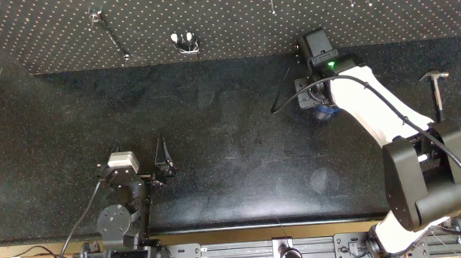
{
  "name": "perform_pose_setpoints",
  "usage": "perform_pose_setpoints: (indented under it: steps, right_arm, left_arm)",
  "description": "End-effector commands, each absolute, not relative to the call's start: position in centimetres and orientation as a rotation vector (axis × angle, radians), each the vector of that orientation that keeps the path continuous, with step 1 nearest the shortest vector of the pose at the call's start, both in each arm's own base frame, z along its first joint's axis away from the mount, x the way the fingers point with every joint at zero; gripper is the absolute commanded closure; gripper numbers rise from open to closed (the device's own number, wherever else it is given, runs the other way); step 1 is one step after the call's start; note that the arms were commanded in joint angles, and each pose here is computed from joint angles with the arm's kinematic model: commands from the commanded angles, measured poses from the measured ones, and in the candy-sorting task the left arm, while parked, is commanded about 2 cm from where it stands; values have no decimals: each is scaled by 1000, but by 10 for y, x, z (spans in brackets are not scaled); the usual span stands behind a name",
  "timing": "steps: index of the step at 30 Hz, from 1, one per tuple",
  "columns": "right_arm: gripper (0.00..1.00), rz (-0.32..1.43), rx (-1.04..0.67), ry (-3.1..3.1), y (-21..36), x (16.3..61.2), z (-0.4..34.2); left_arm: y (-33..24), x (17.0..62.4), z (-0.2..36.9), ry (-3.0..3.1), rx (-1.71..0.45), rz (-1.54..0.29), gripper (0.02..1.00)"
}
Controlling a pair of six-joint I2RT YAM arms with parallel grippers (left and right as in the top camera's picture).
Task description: Place Tools Onto Pegboard
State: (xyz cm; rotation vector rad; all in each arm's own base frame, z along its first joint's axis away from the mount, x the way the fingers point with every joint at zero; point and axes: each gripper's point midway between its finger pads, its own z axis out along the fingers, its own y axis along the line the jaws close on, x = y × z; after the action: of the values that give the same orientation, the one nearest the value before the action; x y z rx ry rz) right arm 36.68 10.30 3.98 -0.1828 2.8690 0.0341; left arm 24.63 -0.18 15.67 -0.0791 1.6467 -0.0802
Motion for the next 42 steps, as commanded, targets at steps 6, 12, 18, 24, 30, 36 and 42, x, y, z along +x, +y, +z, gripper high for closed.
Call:
perform_pose_setpoints:
  steps: [6,12,18,24,30,36,42]
  right_arm:
    - [925,381,-162,2165,165,399,254]
    - [925,387,-328,1941,229,402,290]
    - [925,191,-283,1904,231,449,254]
    - [921,165,-300,1908,237,462,233]
    - [781,209,-335,1913,245,458,232]
    - [730,231,-373,1942,247,442,237]
    - [614,209,-422,2062,228,407,238]
  left_arm:
    - [-2,246,155,1649,-66,-74,23]
    - [-2,246,155,1649,-66,-74,23]
    - [-2,246,155,1649,-66,-74,23]
    - [-2,246,155,1649,-66,-74,23]
    - [-2,246,155,1649,-66,-74,20]
    - [-2,246,155,1649,-66,-74,23]
    - [-2,246,155,1649,-66,-74,23]
